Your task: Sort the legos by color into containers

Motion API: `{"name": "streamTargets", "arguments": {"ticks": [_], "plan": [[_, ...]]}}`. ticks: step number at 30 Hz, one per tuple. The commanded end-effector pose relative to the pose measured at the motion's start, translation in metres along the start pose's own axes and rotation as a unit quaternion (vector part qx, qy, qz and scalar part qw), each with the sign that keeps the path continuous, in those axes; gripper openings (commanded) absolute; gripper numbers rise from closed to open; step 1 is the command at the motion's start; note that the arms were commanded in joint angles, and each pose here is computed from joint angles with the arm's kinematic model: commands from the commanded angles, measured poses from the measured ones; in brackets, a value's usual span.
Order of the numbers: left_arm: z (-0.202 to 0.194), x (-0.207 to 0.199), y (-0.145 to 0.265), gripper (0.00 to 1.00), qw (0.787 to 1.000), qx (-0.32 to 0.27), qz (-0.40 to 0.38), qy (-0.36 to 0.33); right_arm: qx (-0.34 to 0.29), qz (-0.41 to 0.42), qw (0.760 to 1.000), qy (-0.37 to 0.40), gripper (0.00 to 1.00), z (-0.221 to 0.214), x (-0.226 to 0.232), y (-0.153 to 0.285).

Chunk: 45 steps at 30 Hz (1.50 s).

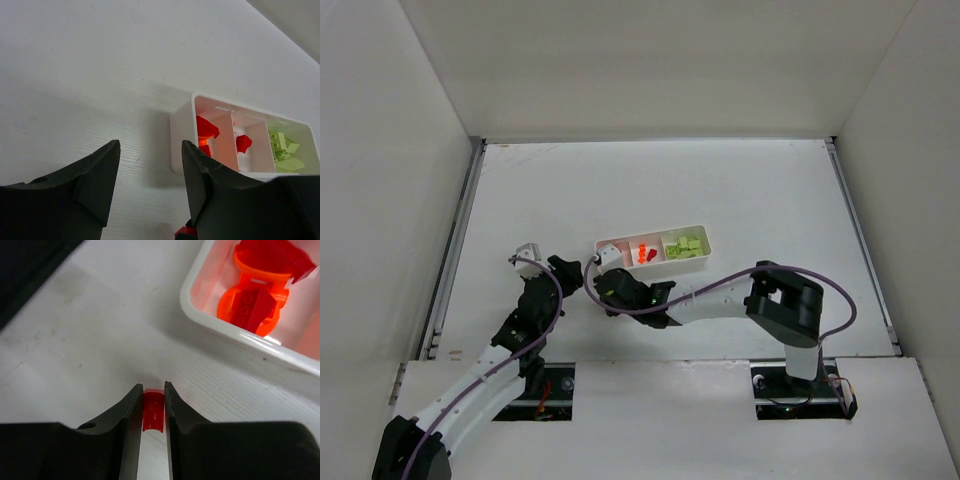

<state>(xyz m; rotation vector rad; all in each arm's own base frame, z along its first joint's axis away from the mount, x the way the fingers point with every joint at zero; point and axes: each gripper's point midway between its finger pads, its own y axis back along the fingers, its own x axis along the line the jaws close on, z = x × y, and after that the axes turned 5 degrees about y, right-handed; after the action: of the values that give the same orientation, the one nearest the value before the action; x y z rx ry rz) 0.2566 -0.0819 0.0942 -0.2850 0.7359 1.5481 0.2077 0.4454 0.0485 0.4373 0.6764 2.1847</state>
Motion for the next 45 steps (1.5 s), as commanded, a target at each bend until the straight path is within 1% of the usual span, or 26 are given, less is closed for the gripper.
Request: {"name": "streamTargets", "arguments": {"ticks": [1, 5, 9, 20, 29, 38, 45], "plan": [[0.002, -0.001, 0.0, 0.49, 1.0, -0.005, -0.007, 0.01, -0.063, 0.032, 0.997, -0.032, 0.25, 0.056, 0.015, 0.027], [0.0, 0.0, -0.001, 0.49, 1.0, -0.001, -0.004, 0.01, -0.091, 0.039, 0.994, -0.049, 0.25, 0.081, 0.009, 0.045], [-0.001, 0.0, -0.001, 0.49, 1.0, -0.003, -0.004, 0.011, -0.115, 0.041, 0.991, -0.056, 0.25, 0.102, 0.0, 0.053], [0.0, 0.002, -0.002, 0.5, 1.0, -0.004, -0.001, 0.013, -0.143, -0.007, 0.988, -0.061, 0.26, 0.14, -0.056, 0.04], [0.0, 0.002, -0.002, 0.5, 1.0, -0.003, -0.001, 0.013, -0.143, -0.028, 0.988, -0.059, 0.26, 0.146, -0.077, 0.019], [0.0, 0.002, -0.003, 0.5, 1.0, -0.002, 0.001, 0.015, -0.143, -0.042, 0.987, -0.066, 0.27, 0.146, -0.092, 0.01], [-0.001, 0.002, -0.003, 0.5, 1.0, -0.001, 0.0, 0.014, -0.135, -0.04, 0.988, -0.064, 0.28, 0.144, -0.088, -0.003]]}}
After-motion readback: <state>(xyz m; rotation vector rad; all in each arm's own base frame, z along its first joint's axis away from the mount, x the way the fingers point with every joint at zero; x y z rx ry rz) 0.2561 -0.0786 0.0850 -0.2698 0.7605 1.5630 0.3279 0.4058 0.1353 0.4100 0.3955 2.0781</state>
